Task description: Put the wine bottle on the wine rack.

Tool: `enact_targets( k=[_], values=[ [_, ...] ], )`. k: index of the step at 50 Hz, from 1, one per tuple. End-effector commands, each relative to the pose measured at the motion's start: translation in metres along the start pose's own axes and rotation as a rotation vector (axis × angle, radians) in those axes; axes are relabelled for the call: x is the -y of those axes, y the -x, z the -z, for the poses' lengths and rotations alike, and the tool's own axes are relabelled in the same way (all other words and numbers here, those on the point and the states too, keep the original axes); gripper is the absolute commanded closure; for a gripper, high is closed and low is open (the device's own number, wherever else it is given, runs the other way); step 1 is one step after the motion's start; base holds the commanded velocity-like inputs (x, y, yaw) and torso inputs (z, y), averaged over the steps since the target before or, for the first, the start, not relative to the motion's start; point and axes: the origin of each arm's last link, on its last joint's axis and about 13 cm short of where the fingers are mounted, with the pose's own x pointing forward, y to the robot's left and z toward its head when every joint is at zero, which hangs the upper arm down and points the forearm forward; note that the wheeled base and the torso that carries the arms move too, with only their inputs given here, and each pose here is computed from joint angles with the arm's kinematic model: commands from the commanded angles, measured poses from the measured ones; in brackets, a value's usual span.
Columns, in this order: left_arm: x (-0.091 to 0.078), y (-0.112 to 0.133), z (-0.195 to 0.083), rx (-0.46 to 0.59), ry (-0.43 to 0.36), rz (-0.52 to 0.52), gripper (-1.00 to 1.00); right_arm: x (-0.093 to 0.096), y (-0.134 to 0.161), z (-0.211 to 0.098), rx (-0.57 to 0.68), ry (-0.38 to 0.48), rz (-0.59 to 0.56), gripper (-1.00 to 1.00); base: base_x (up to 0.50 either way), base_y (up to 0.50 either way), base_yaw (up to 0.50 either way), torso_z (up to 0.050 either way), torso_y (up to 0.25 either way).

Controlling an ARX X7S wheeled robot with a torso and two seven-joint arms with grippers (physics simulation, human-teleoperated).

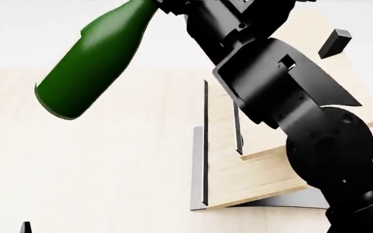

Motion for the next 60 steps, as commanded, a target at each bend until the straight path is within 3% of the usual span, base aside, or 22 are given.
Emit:
enact_targets(
  k=[1, 6, 12, 23, 41, 60],
  values=[
    [0.000, 0.000, 0.000, -0.002, -0.001, 0.000, -1.00, 0.008, 0.010, -0.030, 0.133, -0.160, 0.081, 1.00, 0.00, 0.00, 0.00, 0.000, 0.000],
    [0.000, -0.001, 0.001, -0.002, -0.001, -0.001, -1.00, 0.014, 0.017, -0.041, 0.182, -0.246, 0.111, 1.00, 0.00, 0.00, 0.00, 0.000, 0.002],
    [0.000, 0.000, 0.001, -0.003, -0.001, 0.001, -1.00, 0.014, 0.027, -0.051, 0.223, -0.276, 0.110, 1.00, 0.00, 0.00, 0.00, 0.000, 0.000],
    [0.000, 0.000, 0.001, -0.003, -0.002, -0.001, -1.00, 0.033, 0.040, -0.067, 0.299, -0.362, 0.171, 1.00, 0.00, 0.00, 0.00, 0.000, 0.001],
    [0.000, -0.001, 0.002, -0.008, -0.008, 0.000, -1.00, 0.053, 0.068, -0.095, 0.388, -0.378, 0.248, 1.00, 0.00, 0.00, 0.00, 0.000, 0.001],
    [0.000, -0.002, 0.003, -0.009, -0.009, 0.004, -1.00, 0.049, 0.081, -0.101, 0.392, -0.339, 0.283, 1.00, 0.00, 0.00, 0.00, 0.000, 0.001]
  ],
)
